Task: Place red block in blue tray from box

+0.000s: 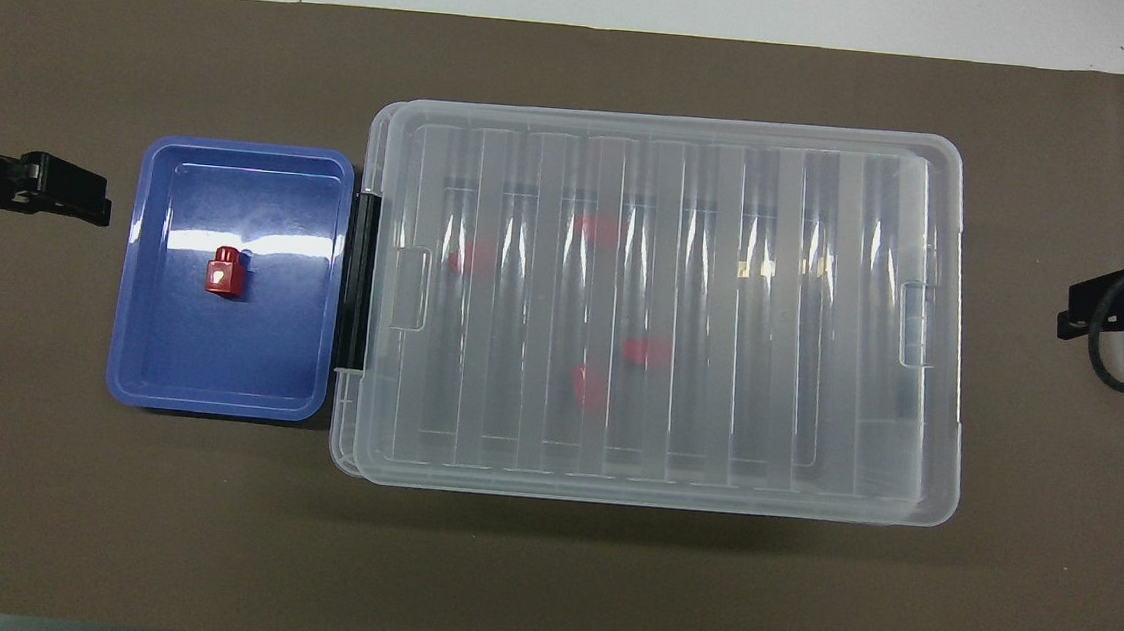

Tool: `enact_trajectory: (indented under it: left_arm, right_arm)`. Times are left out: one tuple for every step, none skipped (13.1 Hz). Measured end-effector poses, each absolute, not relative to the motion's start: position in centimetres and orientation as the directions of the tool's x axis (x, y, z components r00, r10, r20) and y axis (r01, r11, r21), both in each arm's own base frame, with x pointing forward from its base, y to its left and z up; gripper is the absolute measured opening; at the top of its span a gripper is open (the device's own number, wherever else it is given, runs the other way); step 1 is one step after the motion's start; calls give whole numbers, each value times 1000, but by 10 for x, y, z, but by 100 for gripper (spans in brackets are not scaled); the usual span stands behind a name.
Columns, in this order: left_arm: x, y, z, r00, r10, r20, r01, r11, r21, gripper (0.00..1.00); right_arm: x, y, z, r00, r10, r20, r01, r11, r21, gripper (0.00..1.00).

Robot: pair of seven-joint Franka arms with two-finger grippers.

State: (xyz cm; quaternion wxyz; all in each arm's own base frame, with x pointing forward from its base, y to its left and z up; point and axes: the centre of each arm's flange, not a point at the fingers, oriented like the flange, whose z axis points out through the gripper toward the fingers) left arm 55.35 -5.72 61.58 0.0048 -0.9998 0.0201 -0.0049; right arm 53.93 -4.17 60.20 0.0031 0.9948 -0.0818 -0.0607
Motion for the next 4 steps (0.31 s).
enact_trajectory:
  left_arm:
    - [554, -57, 616, 999, -40, 10, -40, -999, -10, 100]
    - [554, -57, 616, 999, -40, 10, -40, -999, -10, 100]
    - [554, -57, 616, 999, -40, 10, -40, -999, -10, 100]
    - [554, -57, 616, 999, -40, 10, -40, -999, -10, 100]
  right_arm:
    - [539, -42, 602, 979, -163, -120, -162, -987, 16, 100]
    - [539, -42, 602, 979, -163, -119, -163, -987, 16, 100]
    - [539, -42, 602, 979, -164, -119, -163, -986, 16, 100]
    - [539, -43, 603, 979, -166, -119, -165, -986, 16, 100]
